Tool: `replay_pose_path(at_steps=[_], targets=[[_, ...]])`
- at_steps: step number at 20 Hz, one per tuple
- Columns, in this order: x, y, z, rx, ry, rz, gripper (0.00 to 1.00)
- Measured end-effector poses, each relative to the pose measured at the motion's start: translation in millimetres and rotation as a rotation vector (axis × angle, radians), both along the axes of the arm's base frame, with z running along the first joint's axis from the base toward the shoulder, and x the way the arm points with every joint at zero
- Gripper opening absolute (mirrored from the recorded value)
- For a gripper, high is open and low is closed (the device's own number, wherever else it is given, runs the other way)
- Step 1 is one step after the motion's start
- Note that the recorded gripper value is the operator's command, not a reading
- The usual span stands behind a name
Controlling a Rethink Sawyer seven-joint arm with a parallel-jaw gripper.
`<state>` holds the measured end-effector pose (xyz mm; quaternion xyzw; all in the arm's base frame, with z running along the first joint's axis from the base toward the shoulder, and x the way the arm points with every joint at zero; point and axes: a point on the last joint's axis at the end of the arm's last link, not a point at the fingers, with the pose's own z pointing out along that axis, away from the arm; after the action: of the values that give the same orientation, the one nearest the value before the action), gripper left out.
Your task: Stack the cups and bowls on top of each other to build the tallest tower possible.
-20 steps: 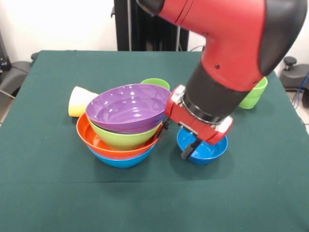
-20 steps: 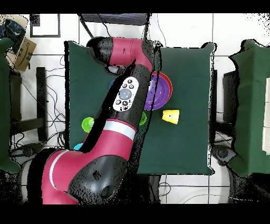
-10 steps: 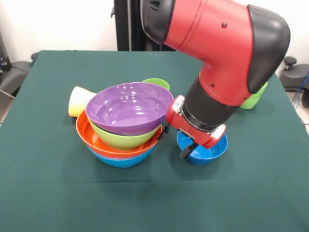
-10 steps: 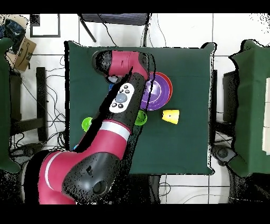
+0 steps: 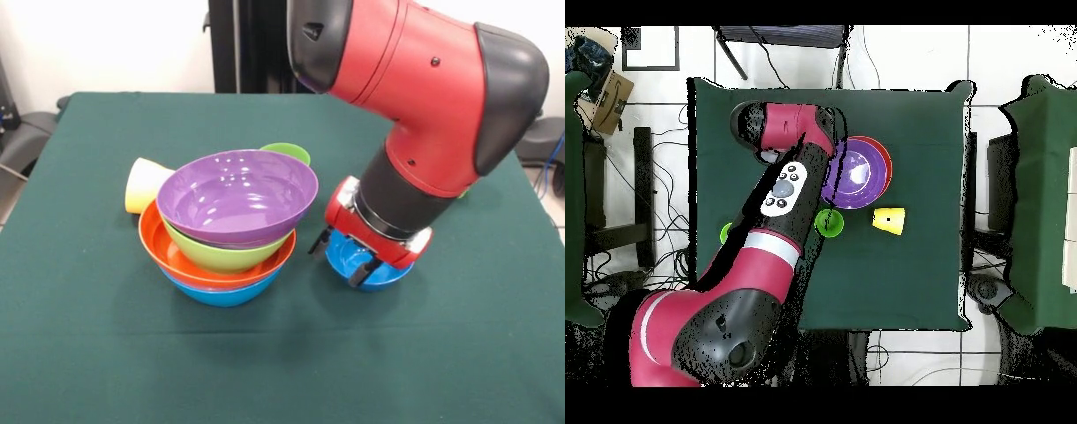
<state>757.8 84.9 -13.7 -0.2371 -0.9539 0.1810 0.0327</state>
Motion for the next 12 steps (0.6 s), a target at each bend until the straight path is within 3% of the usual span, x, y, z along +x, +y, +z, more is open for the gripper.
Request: replay_pose_path(at_steps=[12], targets=[[-3.5,22,-4,0.031,-0.031,-0.048,1.00]])
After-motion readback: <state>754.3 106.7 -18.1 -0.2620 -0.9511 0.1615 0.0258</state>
